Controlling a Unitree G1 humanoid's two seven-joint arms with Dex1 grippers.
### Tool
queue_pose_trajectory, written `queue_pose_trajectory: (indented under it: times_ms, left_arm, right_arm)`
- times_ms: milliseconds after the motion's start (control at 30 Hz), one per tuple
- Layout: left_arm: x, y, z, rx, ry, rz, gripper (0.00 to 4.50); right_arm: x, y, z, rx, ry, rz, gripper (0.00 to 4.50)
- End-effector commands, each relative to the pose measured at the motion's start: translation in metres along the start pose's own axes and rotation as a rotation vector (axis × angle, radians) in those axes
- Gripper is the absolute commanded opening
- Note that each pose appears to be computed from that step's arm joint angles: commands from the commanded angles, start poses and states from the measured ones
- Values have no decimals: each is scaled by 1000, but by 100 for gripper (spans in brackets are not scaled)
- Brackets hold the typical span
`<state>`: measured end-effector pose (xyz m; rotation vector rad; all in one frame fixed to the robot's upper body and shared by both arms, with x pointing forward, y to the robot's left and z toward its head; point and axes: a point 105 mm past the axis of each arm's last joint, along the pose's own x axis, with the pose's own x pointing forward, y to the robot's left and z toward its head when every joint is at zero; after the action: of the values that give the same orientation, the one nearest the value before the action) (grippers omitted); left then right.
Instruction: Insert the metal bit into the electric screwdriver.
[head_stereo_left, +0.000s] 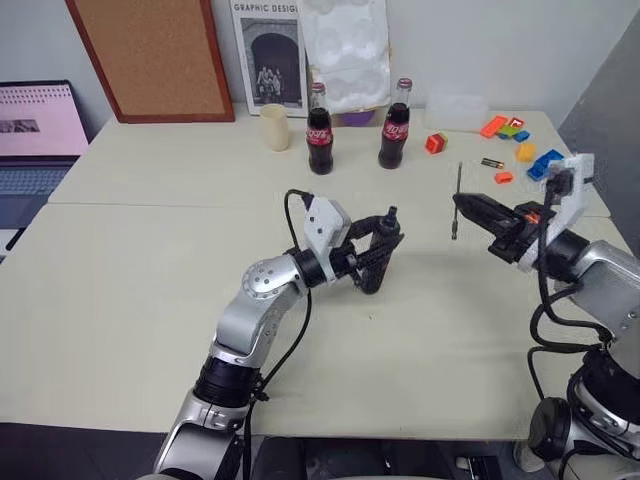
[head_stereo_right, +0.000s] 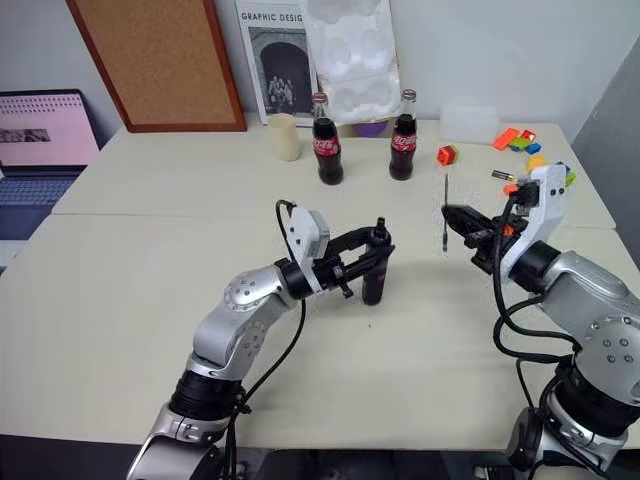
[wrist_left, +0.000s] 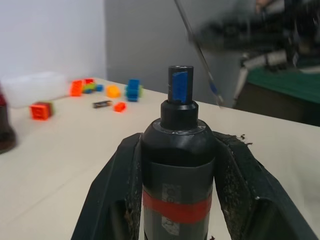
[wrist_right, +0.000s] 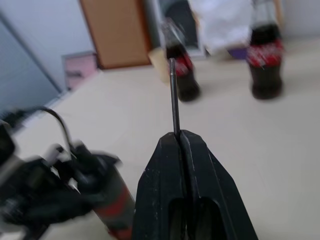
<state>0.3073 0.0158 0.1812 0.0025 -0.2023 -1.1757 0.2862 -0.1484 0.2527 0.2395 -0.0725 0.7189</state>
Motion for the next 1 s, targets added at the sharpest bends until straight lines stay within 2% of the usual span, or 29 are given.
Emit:
queue_pose_trajectory:
  times_ms: [33, 367, 733, 1000]
  left_arm:
    - [2, -12, 15, 52, -40, -99, 164]
    - [-10, -15, -9, 62, 20, -156, 164]
    - [-24, -7, -14, 73, 44, -114, 164]
    - [-26, 0, -14, 76, 45, -76, 164]
  right_arm:
    - [0, 34, 16, -112, -95, 191, 0]
    - [5, 60, 14, -213, -215, 395, 0]
    - [16, 63, 9, -229, -308, 465, 0]
    - [20, 66, 4, -233, -328, 483, 0]
